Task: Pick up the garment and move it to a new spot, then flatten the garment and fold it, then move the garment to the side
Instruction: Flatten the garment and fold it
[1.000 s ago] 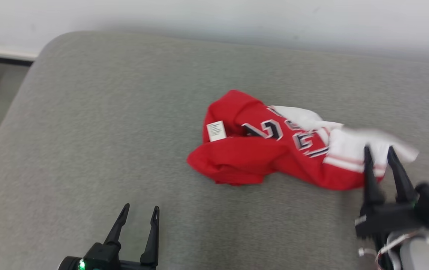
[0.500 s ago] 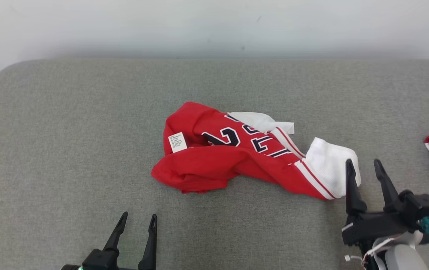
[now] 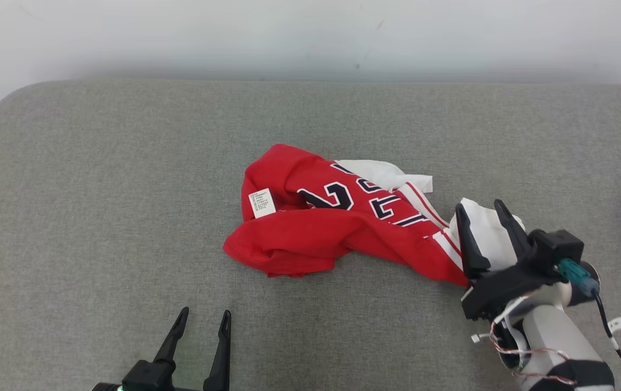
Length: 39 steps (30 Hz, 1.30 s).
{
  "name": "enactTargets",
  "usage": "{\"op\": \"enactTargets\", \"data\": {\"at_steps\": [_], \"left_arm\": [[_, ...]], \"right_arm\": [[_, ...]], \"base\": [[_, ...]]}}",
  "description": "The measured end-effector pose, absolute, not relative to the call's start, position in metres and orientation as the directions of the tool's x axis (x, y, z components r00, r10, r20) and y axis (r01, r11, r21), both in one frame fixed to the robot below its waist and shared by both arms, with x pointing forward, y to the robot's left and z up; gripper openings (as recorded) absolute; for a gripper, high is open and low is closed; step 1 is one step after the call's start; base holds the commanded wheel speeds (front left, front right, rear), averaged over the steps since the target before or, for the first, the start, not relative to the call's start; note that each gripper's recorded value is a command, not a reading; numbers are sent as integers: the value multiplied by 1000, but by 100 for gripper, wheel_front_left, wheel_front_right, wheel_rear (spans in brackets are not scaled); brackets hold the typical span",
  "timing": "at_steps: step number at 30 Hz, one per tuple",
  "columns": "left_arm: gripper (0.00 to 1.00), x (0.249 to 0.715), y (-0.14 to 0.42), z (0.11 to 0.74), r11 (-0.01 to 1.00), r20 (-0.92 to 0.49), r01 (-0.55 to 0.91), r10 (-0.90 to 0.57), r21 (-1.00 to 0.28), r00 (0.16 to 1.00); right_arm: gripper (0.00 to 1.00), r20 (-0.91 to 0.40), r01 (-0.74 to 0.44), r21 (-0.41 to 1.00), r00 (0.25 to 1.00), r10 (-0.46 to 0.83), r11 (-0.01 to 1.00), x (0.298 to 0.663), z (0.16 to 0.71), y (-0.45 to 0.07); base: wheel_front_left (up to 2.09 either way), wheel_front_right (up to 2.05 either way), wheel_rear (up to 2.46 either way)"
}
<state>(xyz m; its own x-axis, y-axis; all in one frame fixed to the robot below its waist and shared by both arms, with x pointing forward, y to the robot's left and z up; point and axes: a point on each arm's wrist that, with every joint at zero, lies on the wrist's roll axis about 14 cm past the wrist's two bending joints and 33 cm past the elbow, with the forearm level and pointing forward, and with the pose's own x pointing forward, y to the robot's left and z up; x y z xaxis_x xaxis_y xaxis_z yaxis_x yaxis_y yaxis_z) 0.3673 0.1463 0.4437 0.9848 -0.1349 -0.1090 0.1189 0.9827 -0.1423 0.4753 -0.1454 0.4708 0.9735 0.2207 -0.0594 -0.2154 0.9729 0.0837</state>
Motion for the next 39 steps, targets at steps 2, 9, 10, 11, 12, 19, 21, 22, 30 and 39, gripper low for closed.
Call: {"op": "enactTargets", "data": {"at_steps": [2,9,10,11,12,19,21,22,30,39], "left_arm": [[100,366,148,442,983,-115,114,-131,-143,985],[100,364,152,439,984,-124,96,-115,-149,986],[100,364,152,439,984,-124,95,-114,-149,986],[100,364,153,440,984,-124,93,-112,-149,986],[100,364,153,440,984,-122,91,-110,-150,986],[100,364,155,442,985,-116,87,-105,-150,988],[100,364,155,442,985,-116,87,-105,-150,988],[100,364,155,442,985,-116,88,-106,-150,988],[100,364,156,445,985,-106,88,-104,-148,989],[100,367,148,447,982,-99,118,-133,-150,986]], "right_arm": [[100,-70,-234,71,969,239,970,482,470,-139],[49,-154,-245,33,957,247,969,488,449,-138],[25,-165,-237,35,957,240,971,488,445,-140],[15,-178,-234,30,955,236,972,487,442,-142],[0,-186,-233,26,954,233,972,487,440,-143],[0,-171,-215,28,961,216,976,491,446,-146],[0,-143,-217,25,965,219,976,495,454,-145],[0,-98,-218,27,971,219,976,500,468,-144],[0,316,-260,-25,914,254,965,500,601,-133],[0,170,-93,41,982,85,995,437,534,-193]], "base": [[0,0,0],[0,0,0],[0,0,0],[0,0,0],[0,0,0],[0,0,0],[0,0,0],[0,0,0],[0,0,0],[0,0,0]]}}
